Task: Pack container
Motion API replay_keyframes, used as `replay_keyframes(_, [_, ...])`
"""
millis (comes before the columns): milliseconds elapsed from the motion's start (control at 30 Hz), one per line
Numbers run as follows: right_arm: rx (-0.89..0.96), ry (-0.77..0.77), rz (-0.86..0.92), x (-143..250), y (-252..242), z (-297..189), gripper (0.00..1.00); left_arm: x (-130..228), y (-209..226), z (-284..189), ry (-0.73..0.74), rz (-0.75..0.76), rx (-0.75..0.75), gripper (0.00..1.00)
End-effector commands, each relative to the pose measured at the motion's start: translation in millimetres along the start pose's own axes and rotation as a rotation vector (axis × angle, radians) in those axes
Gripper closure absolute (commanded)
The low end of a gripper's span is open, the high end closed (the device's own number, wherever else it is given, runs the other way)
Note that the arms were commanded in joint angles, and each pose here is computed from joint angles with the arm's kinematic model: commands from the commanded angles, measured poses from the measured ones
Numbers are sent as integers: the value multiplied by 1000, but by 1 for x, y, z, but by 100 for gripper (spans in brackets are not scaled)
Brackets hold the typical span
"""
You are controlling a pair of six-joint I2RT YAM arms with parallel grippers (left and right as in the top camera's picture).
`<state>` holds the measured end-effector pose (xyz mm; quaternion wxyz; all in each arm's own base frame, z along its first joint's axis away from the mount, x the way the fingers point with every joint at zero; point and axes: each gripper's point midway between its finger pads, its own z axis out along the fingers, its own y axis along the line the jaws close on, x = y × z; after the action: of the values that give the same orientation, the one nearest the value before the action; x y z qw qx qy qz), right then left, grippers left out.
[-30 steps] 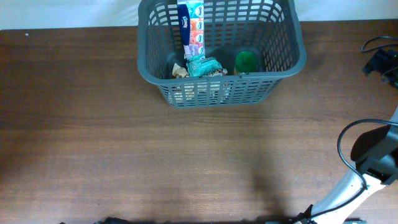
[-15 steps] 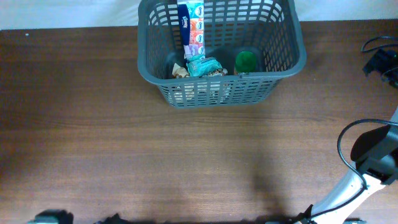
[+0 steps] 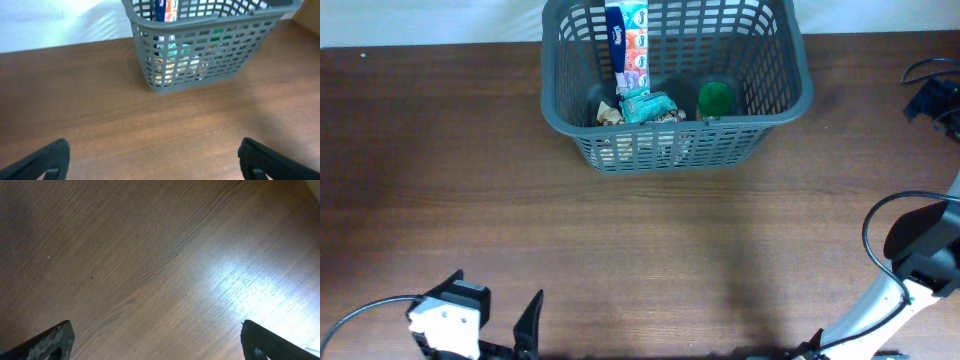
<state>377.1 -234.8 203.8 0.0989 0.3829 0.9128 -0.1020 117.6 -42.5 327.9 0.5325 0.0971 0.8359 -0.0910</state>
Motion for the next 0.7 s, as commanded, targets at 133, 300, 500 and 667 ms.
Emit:
replay_keyframes(133, [4, 3, 12, 0, -2, 1, 1, 25, -3, 21, -161, 121, 21, 1])
replay_keyframes(300, [4, 3, 12, 0, -2, 1, 1, 32, -1, 33, -270, 149, 10, 1])
replay_keyframes(500, [4, 3, 12, 0, -2, 1, 1, 18, 5, 51, -356, 173, -3, 1])
replay_keyframes(667, [4, 3, 12, 0, -2, 1, 1, 4, 7, 64, -453, 271, -19, 1])
